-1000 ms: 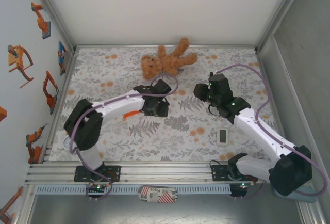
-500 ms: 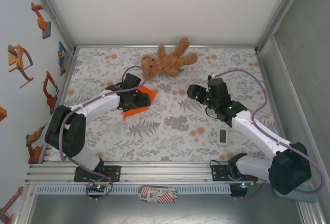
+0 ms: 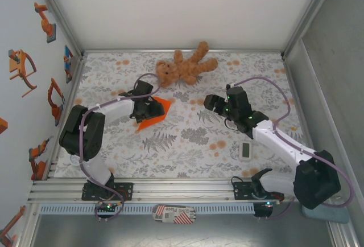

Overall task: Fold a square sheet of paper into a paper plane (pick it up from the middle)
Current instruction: Move the paper to the center of the table.

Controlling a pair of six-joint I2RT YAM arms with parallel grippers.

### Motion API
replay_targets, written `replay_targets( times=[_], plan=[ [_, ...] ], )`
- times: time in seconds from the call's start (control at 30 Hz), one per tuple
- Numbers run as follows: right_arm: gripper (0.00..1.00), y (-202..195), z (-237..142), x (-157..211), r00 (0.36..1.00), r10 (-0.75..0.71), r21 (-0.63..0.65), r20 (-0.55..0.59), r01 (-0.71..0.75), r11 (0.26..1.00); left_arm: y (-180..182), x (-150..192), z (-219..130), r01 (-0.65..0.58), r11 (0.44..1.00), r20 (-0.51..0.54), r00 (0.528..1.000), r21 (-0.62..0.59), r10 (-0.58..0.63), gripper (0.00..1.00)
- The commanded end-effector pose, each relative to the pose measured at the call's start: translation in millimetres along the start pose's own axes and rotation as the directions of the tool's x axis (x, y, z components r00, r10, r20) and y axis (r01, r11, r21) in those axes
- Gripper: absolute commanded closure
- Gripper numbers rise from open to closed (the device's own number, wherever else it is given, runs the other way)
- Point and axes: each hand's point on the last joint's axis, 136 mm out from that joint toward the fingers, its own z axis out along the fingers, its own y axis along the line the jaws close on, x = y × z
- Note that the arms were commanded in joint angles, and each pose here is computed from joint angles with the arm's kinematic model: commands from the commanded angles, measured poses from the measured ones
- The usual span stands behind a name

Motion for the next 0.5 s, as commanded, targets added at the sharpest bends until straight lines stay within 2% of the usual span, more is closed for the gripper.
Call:
replay_targets(
  times=[0.0, 0.13, 0.27, 0.47],
  plan=[
    [0.25, 7, 9, 3, 0.997, 0.061, -0.034, -0.039, -0.062, 0.998, -10, -3, 4, 0.023, 0.998, -0.018, 1.000, 0.066, -0.022, 0.22],
    [0.34, 16, 24, 16, 0.988, 0.120, -0.104, -0.100, -0.131, 0.986, -18, 3, 7, 0.048, 0.991, -0.047, 0.998, 0.121, -0.042, 0.27],
    [0.35, 16, 33, 26, 0.979, 0.156, -0.103, -0.129, -0.169, 0.980, -26, 17, 10, 0.051, 0.988, -0.080, 0.996, 0.148, -0.039, 0.32],
    [0.37, 16, 45, 49, 0.964, 0.189, -0.057, -0.187, -0.203, 0.978, -50, 56, 17, -0.027, 0.988, -0.130, 0.990, 0.154, 0.047, 0.39]
  ],
)
